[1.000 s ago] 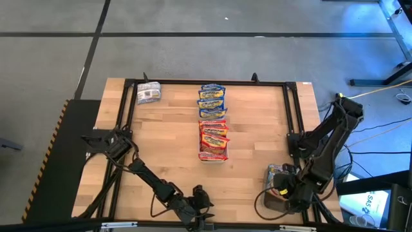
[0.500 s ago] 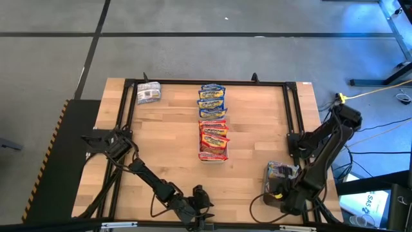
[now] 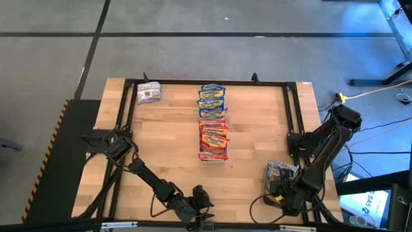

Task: Sort Maruchan noodles
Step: Put the light blue noodle pack into the black bin

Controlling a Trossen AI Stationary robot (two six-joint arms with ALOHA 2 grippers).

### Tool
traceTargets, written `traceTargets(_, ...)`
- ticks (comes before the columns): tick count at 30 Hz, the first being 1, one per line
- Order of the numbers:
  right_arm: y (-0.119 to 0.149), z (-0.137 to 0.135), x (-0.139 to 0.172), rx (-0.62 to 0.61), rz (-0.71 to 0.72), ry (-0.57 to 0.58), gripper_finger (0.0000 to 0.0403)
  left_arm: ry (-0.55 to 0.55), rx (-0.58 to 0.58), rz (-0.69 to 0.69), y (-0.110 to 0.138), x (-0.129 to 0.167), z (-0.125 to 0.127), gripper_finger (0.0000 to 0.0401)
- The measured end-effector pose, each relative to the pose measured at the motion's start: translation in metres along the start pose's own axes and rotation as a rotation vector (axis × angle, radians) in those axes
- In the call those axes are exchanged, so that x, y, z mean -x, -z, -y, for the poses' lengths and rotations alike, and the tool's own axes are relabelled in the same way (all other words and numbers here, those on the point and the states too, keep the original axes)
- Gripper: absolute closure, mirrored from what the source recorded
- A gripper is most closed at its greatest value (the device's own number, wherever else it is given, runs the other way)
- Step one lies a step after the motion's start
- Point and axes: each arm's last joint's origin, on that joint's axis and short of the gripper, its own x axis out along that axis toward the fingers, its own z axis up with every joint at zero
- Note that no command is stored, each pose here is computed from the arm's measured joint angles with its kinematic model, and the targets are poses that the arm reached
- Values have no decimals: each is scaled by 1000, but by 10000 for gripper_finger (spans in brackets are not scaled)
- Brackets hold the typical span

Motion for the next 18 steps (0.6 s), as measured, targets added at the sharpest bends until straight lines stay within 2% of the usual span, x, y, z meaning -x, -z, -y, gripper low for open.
traceTargets(2,-1,1,3,-28,-37,-30,151,3,3,1,-1,1,1,210)
traceTargets(6,-4,6,14,-48,-22,-56,148,1,8,0,-8,7,3,210)
traceTargets(11,-4,11,17,-42,25,-11,165,-16,6,-17,-18,17,6,210)
traceTargets(18,-5,16,11,25,69,96,194,-25,4,-23,-18,17,5,210)
